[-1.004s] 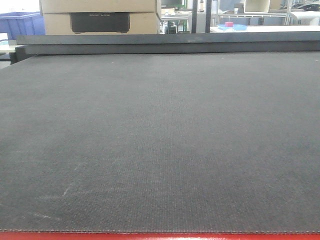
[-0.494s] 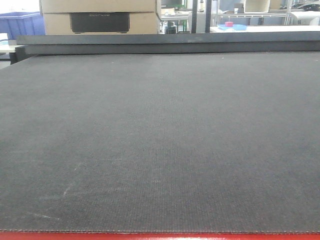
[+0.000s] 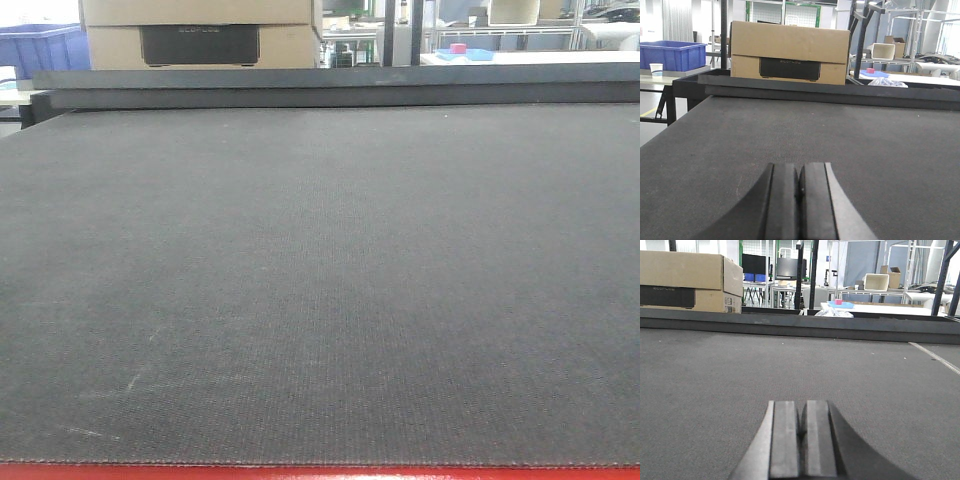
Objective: Grab block from conveyor and place in blue bin
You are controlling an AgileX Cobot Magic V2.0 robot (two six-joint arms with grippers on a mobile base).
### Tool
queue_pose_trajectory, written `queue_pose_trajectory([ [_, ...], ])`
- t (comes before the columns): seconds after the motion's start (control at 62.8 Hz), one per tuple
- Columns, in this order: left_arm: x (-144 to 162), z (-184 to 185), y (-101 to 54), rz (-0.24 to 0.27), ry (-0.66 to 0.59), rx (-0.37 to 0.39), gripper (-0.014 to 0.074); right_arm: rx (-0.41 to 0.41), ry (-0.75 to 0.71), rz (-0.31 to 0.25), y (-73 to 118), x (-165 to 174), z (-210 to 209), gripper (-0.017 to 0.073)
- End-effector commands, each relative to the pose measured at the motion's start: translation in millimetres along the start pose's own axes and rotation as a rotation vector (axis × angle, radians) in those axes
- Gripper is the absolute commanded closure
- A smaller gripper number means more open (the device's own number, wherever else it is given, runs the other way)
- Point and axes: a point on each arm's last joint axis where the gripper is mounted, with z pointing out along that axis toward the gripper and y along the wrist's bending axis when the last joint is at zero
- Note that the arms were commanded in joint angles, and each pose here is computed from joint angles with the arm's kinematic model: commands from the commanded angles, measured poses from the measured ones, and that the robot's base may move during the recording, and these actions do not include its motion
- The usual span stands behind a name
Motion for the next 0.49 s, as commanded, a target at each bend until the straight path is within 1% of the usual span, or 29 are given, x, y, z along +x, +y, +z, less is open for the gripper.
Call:
queue_pose_trajectory([
  [0.0, -3, 0, -0.2, 0.000, -0.031, 0.003, 0.0704, 0.001, -0.022, 0.002, -0.1, -2, 0, 0.0722],
  [0.08, -5, -1, -0.1, -0.009, -0.050, 0.002, 0.0704, 0.005, -0.068, 0.013, -0.5, -6, 0, 0.0722],
  [0.127, -8, -1, 0.3, -0.053, -0.084, -0.001, 0.0704, 0.010, -0.113, 0.047, -1.2, -10, -1, 0.0722],
  [0.159, -11, -1, 1.1, -0.099, -0.119, -0.005, 0.0704, 0.016, -0.150, 0.088, -2.1, -14, -1, 0.0722],
  [0.191, -14, -1, 1.7, -0.128, -0.145, -0.009, 0.0704, 0.023, -0.180, 0.126, -3.1, -16, -1, 0.0722],
  [0.207, -15, -2, 2.0, -0.133, -0.159, -0.011, 0.0704, 0.026, -0.190, 0.139, -3.5, -17, -2, 0.0722],
  [0.271, -15, -2, 1.9, -0.125, -0.161, -0.010, 0.0704, 0.038, -0.266, 0.145, -5.1, -24, -3, 0.0722],
  [0.303, -18, -2, 1.3, -0.107, -0.162, -0.006, 0.0704, 0.044, -0.310, 0.145, -6.0, -27, -4, 0.0722],
  [0.366, -30, -3, -0.1, -0.079, -0.163, 0.002, 0.0704, 0.053, -0.365, 0.145, -7.1, -32, -6, 0.0722],
  [0.398, -37, -4, -0.6, -0.075, -0.167, 0.004, 0.0704, 0.054, -0.378, 0.145, -7.2, -34, -7, 0.0722],
  [0.478, -59, -8, -2.1, -0.036, -0.200, 0.010, 0.0704, 0.050, -0.421, 0.144, -7.1, -50, -10, 0.0722],
])
